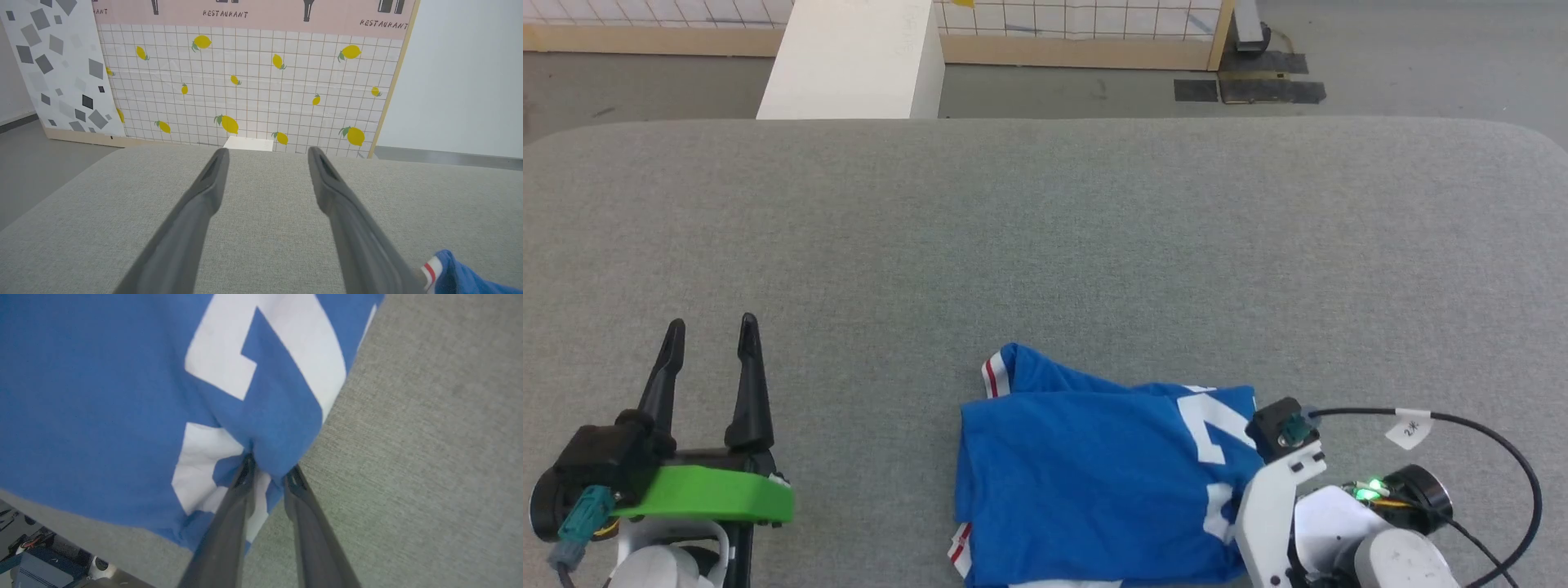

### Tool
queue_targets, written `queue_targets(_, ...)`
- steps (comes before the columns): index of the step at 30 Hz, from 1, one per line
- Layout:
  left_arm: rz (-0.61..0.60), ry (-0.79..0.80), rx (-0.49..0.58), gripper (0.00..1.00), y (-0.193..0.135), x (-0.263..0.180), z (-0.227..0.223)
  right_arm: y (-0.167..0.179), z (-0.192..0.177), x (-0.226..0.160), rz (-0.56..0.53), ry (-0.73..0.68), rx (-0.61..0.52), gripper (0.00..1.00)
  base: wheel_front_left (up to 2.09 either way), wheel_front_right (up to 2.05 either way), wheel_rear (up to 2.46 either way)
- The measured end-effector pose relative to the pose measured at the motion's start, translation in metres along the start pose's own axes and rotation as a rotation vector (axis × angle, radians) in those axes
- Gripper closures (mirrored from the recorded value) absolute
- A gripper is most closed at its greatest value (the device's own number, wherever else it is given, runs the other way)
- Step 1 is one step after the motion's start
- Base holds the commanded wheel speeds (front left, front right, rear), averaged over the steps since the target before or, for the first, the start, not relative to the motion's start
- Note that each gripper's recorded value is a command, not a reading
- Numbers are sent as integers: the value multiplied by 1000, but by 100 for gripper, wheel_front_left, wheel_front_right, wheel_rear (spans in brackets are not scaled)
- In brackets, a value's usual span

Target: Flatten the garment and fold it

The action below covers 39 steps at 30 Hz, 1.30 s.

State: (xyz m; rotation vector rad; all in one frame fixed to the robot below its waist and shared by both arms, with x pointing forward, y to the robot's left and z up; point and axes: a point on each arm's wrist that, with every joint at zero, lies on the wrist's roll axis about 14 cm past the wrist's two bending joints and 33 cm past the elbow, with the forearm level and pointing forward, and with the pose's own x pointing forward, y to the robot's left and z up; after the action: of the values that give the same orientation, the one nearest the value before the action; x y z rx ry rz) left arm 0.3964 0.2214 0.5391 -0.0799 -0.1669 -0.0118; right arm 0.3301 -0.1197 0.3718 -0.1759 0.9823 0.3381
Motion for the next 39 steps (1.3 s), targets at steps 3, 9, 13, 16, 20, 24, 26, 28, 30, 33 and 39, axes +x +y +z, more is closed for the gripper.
queue_targets(3,15,-3,4,0,4,0,1,-2,7,-1,0,-23,-18,100,0,0,0)
queue_targets(9,13,15,6,0,1,2,-6,-28,23,-16,-44,-69,-128,100,0,0,0)
queue_targets(13,-7,9,-11,0,-10,12,-8,-66,29,-38,-125,-69,-193,100,0,0,0)
queue_targets(16,-73,4,-31,0,-35,27,-11,-105,33,-61,-206,-83,-158,100,0,0,0)
queue_targets(20,-186,10,-50,0,-72,48,-19,-152,26,-85,-308,-99,-46,100,0,0,0)
queue_targets(24,-301,-2,-63,0,-111,73,-22,-199,9,-110,-431,-102,60,100,0,0,0)
queue_targets(26,-348,6,-65,0,-127,82,-26,-218,0,-119,-483,-99,108,100,0,0,0)
queue_targets(28,-388,13,-69,0,-141,91,-32,-236,-9,-125,-533,-94,157,100,0,0,0)
queue_targets(30,-421,29,-71,0,-151,98,-40,-251,-18,-128,-577,-82,192,100,0,0,0)
queue_targets(33,-454,56,-76,0,-161,106,-54,-276,-35,-133,-655,-45,241,100,0,0,0)
queue_targets(39,-456,134,-65,0,-156,117,-94,-325,-61,-148,-828,35,295,100,0,0,0)
